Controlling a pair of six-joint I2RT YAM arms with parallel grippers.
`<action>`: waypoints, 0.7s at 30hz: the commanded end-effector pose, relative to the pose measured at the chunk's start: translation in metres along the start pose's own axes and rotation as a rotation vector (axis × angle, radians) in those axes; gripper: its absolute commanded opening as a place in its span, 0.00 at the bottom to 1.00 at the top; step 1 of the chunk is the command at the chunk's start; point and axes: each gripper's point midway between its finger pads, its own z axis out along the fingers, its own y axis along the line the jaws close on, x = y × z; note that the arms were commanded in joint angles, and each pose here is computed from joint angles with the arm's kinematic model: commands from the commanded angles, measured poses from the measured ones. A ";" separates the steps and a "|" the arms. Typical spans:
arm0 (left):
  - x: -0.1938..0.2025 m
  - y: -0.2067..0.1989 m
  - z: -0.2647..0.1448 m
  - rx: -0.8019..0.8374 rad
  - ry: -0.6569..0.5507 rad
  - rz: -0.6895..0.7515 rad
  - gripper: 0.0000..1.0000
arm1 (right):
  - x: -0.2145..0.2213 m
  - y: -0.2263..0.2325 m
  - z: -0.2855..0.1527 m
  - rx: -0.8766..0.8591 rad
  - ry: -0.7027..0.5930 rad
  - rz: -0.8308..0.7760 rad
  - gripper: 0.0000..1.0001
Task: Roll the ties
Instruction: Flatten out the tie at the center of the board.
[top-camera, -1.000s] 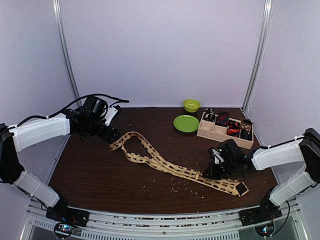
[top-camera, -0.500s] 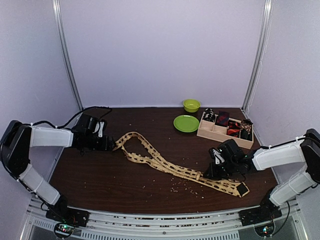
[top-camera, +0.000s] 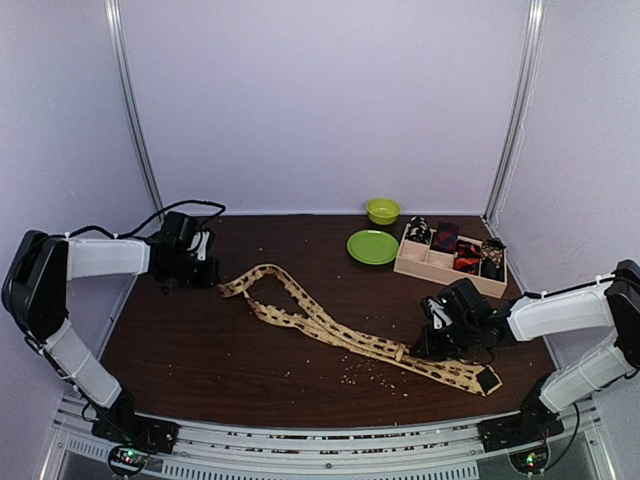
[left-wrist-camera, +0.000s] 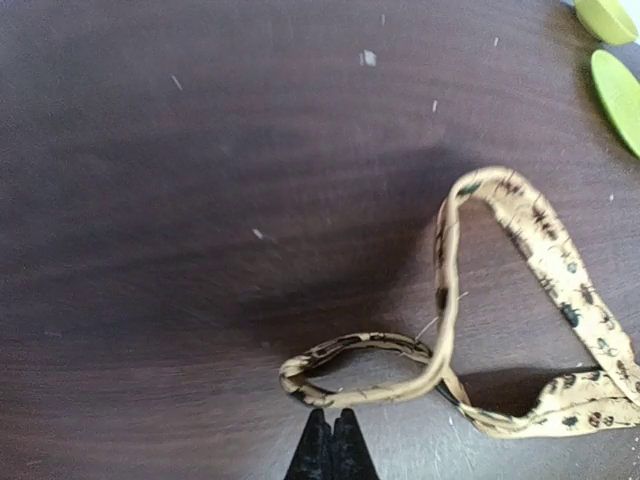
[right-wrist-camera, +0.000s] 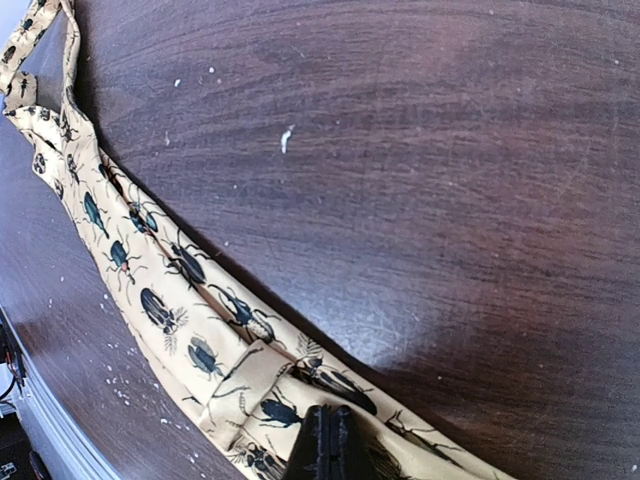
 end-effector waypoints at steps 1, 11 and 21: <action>-0.036 0.021 -0.070 -0.207 -0.009 0.163 0.00 | 0.040 -0.050 -0.001 0.182 0.122 0.030 0.00; -0.041 -0.008 -0.094 -0.037 -0.048 0.226 0.36 | 0.042 -0.051 -0.001 0.181 0.135 0.033 0.00; -0.012 -0.012 -0.012 0.117 -0.140 0.057 0.44 | 0.040 -0.051 -0.003 0.177 0.126 0.038 0.00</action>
